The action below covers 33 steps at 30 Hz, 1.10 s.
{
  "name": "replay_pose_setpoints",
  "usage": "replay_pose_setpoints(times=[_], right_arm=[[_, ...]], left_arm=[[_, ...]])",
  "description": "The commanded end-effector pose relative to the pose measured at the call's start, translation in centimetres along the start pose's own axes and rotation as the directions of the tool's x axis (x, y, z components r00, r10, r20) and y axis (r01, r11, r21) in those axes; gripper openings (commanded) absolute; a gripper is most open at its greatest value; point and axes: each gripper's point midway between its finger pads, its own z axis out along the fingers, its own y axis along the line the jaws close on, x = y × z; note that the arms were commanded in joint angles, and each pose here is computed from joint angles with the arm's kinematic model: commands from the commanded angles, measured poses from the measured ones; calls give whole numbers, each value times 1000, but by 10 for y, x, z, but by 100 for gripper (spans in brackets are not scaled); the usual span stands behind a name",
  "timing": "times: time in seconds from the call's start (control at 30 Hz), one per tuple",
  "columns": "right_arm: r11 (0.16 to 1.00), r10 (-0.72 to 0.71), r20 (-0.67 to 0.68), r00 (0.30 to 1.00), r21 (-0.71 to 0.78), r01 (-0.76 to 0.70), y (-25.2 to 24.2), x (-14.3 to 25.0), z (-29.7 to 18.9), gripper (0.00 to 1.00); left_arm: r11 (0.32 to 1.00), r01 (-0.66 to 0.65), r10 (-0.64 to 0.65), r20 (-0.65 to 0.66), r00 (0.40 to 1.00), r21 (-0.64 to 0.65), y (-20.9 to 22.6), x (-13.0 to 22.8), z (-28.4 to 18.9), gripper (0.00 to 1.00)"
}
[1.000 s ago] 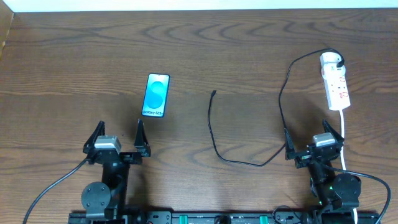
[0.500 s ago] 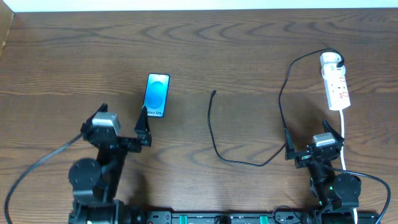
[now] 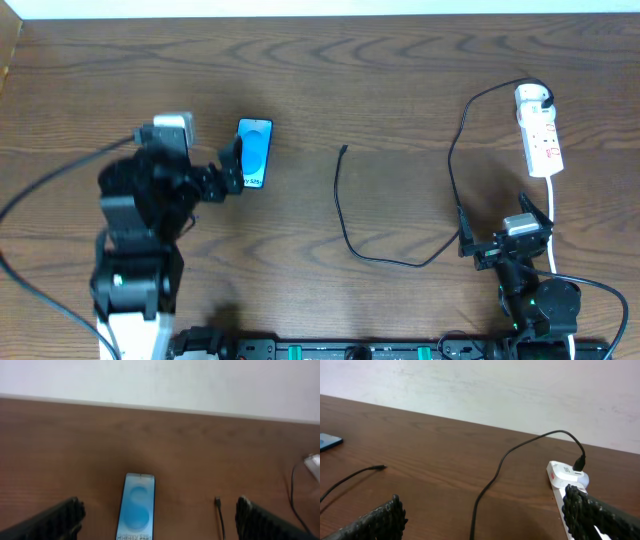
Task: Plug charger to phone and switch on socket
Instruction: 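Raise the left arm and move its gripper over the blue phone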
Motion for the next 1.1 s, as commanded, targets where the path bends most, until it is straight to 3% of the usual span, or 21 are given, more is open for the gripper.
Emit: replay_pose_setpoints(times=[0.0, 0.47, 0.7, 0.93, 1.07], right_arm=[[1000, -12, 3, 1000, -11, 12, 3, 0, 0, 99], [1000, -12, 3, 1000, -11, 12, 3, 0, 0, 99], [1000, -12, 3, 1000, -11, 12, 3, 0, 0, 99], [1000, -12, 3, 1000, -11, 12, 3, 0, 0, 99], [1000, -12, 3, 1000, -11, 12, 3, 0, 0, 99]], left_arm=[[1000, 8, -7, -60, 998, 14, -4, -22, 9, 98], [1000, 24, -27, -398, 917, -13, 7, -46, 61, 98], [999, -35, 8, -557, 830, -38, 27, -13, 96, 98], [998, 9, -44, -635, 771, -59, 34, 16, 116, 98], [998, 5, -46, -638, 768, -66, 38, 19, 122, 98]])
